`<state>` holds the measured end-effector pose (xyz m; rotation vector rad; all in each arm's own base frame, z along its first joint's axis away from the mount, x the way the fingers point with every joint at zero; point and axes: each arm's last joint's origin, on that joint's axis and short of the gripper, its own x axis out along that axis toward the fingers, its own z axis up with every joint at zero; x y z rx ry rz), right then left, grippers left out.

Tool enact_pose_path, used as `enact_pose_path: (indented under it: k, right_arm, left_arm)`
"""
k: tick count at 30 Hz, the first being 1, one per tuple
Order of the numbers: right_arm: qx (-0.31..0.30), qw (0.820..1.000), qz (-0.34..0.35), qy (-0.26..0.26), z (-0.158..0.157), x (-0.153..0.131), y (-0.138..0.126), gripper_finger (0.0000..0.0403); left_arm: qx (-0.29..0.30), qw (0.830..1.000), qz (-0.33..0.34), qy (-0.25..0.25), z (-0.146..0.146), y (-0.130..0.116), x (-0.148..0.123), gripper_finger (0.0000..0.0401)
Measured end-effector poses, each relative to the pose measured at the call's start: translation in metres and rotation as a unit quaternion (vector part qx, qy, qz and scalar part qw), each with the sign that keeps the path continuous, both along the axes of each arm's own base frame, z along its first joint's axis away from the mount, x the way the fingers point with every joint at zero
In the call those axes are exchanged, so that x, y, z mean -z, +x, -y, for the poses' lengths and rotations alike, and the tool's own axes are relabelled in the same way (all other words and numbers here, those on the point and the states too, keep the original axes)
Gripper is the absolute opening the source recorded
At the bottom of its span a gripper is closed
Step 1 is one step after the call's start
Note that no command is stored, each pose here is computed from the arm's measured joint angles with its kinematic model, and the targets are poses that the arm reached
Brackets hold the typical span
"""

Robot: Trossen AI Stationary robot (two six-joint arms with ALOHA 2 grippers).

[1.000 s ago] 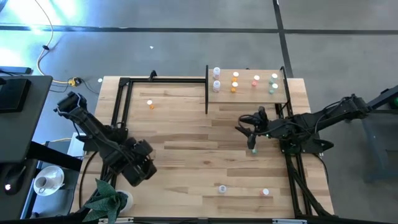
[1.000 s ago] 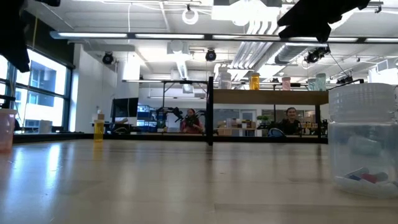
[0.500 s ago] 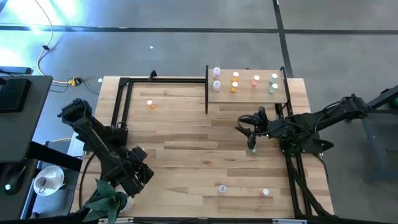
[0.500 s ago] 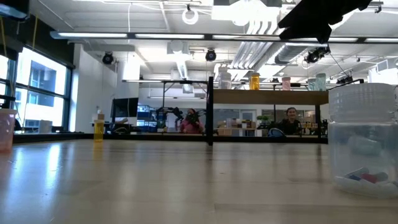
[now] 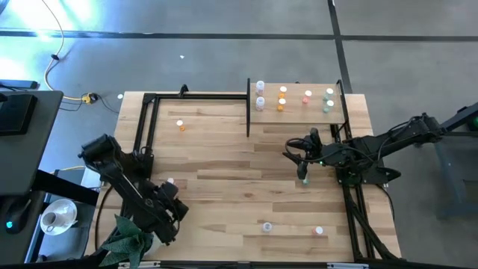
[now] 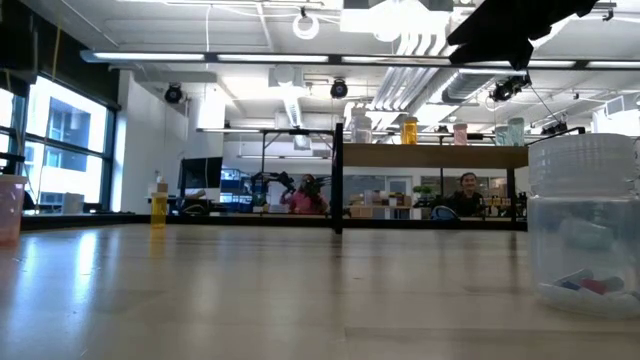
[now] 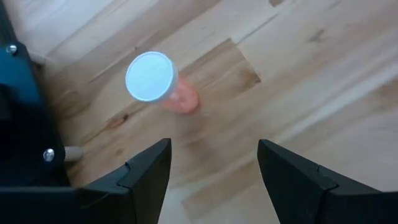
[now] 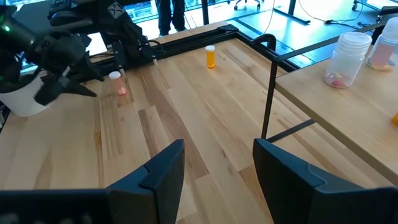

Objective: Pick and place medicine bottles onto shelf by color
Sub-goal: Put the left pink pill bottle on the shelf aligned with the other pink pill bottle

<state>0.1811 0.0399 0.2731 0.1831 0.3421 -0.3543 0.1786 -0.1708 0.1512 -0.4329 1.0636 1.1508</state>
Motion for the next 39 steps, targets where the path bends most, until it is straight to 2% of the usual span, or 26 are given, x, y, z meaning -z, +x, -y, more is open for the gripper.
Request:
enact_pose_path:
  k: [10,18,23,29,39]
  right_arm:
    - [0.0,1.0,0.0,0.0,0.0,0.0,0.0,0.0181]
    - [0.0,1.0,0.001,0.0,0.0,0.0,0.0,0.0181]
    - [0.002,1.0,0.005,0.005,0.0,-0.001,0.0,0.0181]
    - [0.003,1.0,0.005,0.009,0.0,0.0,0.0,0.0181]
    - [0.003,1.0,0.004,0.009,0.0,0.0,0.0,0.0181]
  left_arm:
    - [-0.05,0.995,-0.035,0.076,0.002,0.002,0.039,0.0229]
    - [-0.049,0.992,0.007,0.115,-0.003,0.002,0.046,0.0229]
    - [-0.069,0.99,-0.002,0.123,-0.011,-0.007,0.053,0.0229]
    - [-0.071,0.988,0.026,0.136,-0.015,-0.01,0.058,0.0227]
    - [-0.052,0.99,0.028,0.131,-0.013,-0.011,0.059,0.015]
